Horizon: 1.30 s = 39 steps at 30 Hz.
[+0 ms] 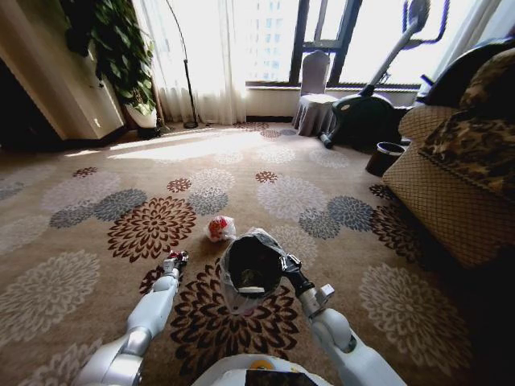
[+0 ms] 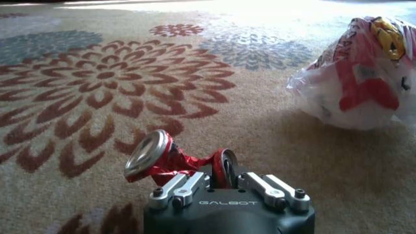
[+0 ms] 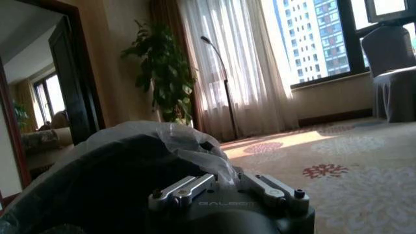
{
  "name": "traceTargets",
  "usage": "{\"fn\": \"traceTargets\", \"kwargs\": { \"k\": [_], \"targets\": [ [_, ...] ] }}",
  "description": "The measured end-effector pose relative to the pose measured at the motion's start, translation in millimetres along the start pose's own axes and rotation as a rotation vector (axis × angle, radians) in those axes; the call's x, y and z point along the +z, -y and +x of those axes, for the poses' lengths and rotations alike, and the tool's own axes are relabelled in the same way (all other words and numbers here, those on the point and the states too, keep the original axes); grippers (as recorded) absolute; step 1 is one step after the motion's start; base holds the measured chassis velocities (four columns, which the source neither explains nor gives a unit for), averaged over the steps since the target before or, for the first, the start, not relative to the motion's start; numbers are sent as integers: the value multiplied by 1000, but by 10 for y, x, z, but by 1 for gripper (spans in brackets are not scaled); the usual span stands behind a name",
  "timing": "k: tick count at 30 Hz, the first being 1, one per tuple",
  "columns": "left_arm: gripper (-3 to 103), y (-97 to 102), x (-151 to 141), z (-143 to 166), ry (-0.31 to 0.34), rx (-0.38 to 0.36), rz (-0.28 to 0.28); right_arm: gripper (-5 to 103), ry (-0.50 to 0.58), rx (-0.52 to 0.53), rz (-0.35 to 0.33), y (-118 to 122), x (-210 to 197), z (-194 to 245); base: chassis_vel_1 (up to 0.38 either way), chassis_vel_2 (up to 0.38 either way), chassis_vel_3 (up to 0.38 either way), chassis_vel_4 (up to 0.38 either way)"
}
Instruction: Pick up the trash from the ground and place it into the trash bin.
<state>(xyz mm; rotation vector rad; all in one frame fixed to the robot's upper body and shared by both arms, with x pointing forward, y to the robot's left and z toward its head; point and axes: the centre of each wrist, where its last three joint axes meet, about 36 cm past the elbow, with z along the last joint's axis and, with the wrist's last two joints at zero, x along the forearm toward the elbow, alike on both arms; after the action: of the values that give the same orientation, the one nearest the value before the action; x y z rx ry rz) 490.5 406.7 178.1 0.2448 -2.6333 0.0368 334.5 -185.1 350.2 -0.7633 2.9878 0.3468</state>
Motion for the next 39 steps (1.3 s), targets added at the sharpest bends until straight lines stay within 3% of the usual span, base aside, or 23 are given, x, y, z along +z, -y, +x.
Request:
{"fn": "traceTargets", "kwargs": {
  "k": [6, 13, 16, 18, 19, 23, 24, 26, 28, 29, 30, 31, 32, 33, 34, 36, 37, 38, 39],
  "targets": [
    [13, 7, 6, 56, 15, 6, 20, 0, 1, 0, 0, -2, 0, -1, 0, 0, 0, 0],
    [13, -64, -3, 390, 120, 25, 53, 0, 5, 9, 1, 42, 17, -49, 0, 0, 0, 0],
    [13, -35, -145, 642, 220, 56, 104, 0, 7, 16, 5, 100, 37, -120, 0, 0, 0, 0],
    [13, 70, -373, 943, 343, 120, 187, 0, 13, 23, 12, 178, 44, -227, 0, 0, 0, 0],
    [13, 70, -373, 943, 343, 120, 187, 0, 13, 23, 12, 178, 44, -227, 0, 0, 0, 0],
    [13, 297, -700, 1364, 496, 246, 324, 0, 14, 42, 28, 322, 74, -364, 0, 0, 0, 0],
    [13, 297, -700, 1364, 496, 246, 324, 0, 14, 42, 28, 322, 74, -364, 0, 0, 0, 0],
    [13, 516, -1011, 1725, 567, 378, 468, 0, 13, 53, 45, 455, 88, -510, 0, 0, 0, 0],
    [13, 750, -1364, 2126, 595, 527, 614, 0, 5, 61, 63, 580, 119, -649, 0, 0, 0, 0],
    [13, 750, -1364, 2126, 595, 527, 614, 0, 5, 61, 63, 580, 119, -649, 0, 0, 0, 0],
    [13, 885, -1567, 2396, 581, 621, 720, 0, -1, 67, 72, 646, 135, -716, 0, 0, 0, 0],
    [13, 950, -1667, 2552, 562, 671, 778, 0, -4, 69, 76, 681, 145, -763, 0, 0, 0, 0],
    [13, 1072, -1861, 2881, 514, 777, 886, 0, -9, 69, 82, 724, 157, -847, 0, 0, 0, 0],
    [13, 1072, -1861, 2881, 514, 777, 886, 0, -9, 69, 82, 724, 157, -847, 0, 0, 0, 0],
    [12, 1164, -2009, 3148, 462, 876, 988, 0, -12, 69, 85, 743, 164, -903, 0, 0, 0, 0],
    [12, 1246, -2145, 3407, 367, 974, 1106, 0, -13, 66, 87, 753, 162, -965, 0, 0, 0, 0],
    [12, 1246, -2145, 3407, 367, 974, 1106, 0, -13, 66, 87, 753, 162, -965, 0, 0, 0, 0],
    [12, 1300, -2216, 3548, 293, 1033, 1178, 0, -12, 61, 88, 751, 152, -1013, 0, 0, 0, 0],
    [12, 1419, -2228, 3638, 167, 1097, 1259, 0, -9, 52, 85, 727, 130, -1072, 0, 0, 0, 0]
  ]
}}
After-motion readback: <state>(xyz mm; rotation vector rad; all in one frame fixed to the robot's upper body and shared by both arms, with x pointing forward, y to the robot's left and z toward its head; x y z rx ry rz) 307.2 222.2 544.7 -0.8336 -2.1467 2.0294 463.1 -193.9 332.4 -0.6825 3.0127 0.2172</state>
